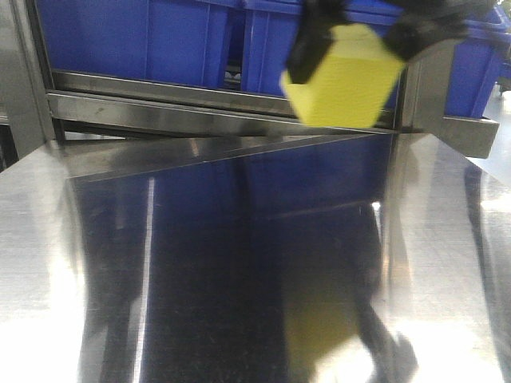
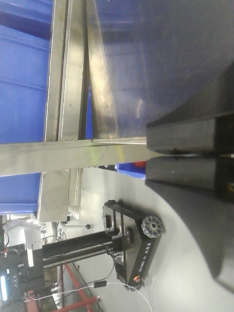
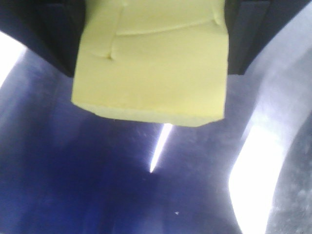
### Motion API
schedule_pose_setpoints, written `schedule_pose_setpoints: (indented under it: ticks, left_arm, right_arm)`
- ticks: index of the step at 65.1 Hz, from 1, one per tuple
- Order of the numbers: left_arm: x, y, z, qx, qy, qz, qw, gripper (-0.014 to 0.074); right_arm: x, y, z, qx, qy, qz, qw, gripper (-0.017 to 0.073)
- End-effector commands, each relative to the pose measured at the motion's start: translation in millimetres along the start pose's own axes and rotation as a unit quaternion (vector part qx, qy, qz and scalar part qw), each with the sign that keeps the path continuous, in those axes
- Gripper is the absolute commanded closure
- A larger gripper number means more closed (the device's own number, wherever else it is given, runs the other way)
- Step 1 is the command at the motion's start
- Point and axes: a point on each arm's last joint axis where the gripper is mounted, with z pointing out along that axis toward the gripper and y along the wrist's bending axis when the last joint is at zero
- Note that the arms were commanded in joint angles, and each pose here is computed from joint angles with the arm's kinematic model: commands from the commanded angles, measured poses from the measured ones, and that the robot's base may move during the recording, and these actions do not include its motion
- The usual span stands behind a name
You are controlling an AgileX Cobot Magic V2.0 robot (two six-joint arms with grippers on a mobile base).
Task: Place yellow foam block on left shelf second layer
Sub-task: 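Close the right gripper on the block and lift it off the table, then drive the base away from the table holding the block in the right gripper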
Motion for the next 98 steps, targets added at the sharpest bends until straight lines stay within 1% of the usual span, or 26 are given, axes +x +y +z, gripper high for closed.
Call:
schedule_pose_setpoints:
  ticks: [1, 9, 14, 21, 32, 39, 47, 62, 67, 72, 98]
  left_arm:
    - [0, -2.0, 0, 0.011, -0.035, -0.002, 0.999, 0.0457]
    - [0, -2.0, 0, 0.011, -0.035, -0.002, 0.999, 0.0457]
    - [0, -2.0, 0, 0.011, -0.035, -0.002, 0.999, 0.0457]
    - [0, -2.0, 0, 0.011, -0.035, -0.002, 0.999, 0.0457]
    - [0, -2.0, 0, 0.011, -0.035, -0.002, 0.999, 0.0457]
    - [0, -2.0, 0, 0.011, -0.035, -0.002, 0.999, 0.0457]
    - [0, -2.0, 0, 0.011, -0.035, -0.002, 0.999, 0.0457]
    - [0, -2.0, 0, 0.011, -0.035, -0.002, 0.999, 0.0457]
    - [0, -2.0, 0, 0.011, -0.035, -0.002, 0.999, 0.0457]
    - [0, -2.0, 0, 0.011, -0.035, -0.002, 0.999, 0.0456]
    - [0, -2.0, 0, 0.011, -0.035, -0.002, 0.999, 0.0456]
  right_arm:
    - [1, -5.7, -33, -0.005, -0.083, -0.033, 0.996, 0.0271]
    - [27, -12.0, -61, -0.002, -0.109, -0.064, 0.992, 0.0271]
    - [41, -14.5, -74, -0.002, -0.128, -0.077, 0.989, 0.0271]
    - [63, -18.2, -93, -0.004, -0.166, -0.089, 0.982, 0.0271]
    - [94, -23.6, -121, -0.005, -0.228, -0.097, 0.969, 0.0271]
    - [112, -27.1, -139, -0.003, -0.269, -0.104, 0.957, 0.0271]
    - [133, -31.2, -160, 0.001, -0.325, -0.112, 0.939, 0.0271]
    - [167, -37.0, -182, -0.002, -0.408, -0.107, 0.907, 0.0271]
    - [175, -38.4, -185, -0.003, -0.423, -0.106, 0.900, 0.0271]
    - [178, -38.9, -188, -0.003, -0.427, -0.105, 0.898, 0.0271]
    - [178, -39.1, -187, -0.002, -0.425, -0.105, 0.899, 0.0271]
